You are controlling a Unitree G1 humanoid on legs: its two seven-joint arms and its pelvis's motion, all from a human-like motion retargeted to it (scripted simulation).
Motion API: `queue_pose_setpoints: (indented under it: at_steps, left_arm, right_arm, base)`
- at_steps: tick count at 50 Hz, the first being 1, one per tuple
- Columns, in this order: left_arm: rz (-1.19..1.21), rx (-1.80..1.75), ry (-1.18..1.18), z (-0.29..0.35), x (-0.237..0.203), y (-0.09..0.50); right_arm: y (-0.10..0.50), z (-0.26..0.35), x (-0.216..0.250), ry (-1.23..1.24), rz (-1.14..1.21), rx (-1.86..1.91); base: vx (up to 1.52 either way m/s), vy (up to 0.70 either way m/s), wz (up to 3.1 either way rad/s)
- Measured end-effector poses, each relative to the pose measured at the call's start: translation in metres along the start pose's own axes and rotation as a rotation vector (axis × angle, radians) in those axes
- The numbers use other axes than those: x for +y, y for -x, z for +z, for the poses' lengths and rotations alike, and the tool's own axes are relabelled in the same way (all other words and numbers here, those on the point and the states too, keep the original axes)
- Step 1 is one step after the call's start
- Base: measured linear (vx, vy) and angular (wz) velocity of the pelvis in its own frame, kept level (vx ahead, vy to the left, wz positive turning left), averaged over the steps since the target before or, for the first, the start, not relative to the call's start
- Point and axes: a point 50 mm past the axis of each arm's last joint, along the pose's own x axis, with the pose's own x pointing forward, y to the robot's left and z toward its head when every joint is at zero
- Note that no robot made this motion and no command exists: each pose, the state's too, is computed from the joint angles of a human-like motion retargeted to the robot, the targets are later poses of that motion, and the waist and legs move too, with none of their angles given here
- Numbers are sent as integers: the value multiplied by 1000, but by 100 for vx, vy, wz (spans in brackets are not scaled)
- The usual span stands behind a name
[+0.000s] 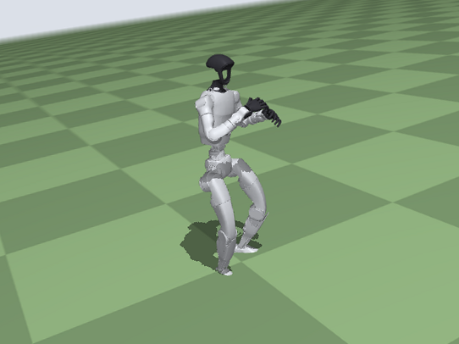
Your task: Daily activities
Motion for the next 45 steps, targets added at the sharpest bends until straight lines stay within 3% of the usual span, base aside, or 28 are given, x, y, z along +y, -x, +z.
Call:
queue_pose_setpoints:
  at_steps: [15,25,33,45]
  left_arm:
    - [64,-91,32,12,2,-9]
    - [-28,-112,112,11,-16,-15]
    - [-15,-105,57,12,-11,-21]
    - [-65,-179,170,22,-13,-17]
  right_arm:
    - [18,-12,-9,-85,-154,78]
    - [37,-21,-18,9,-272,183]
    - [35,-19,-28,102,-283,177]
    - [25,1,-26,24,-229,52]
  base:
    - [-3,-2,-20]
    - [-8,7,-22]
    - [-8,4,4]
    - [8,-5,34]
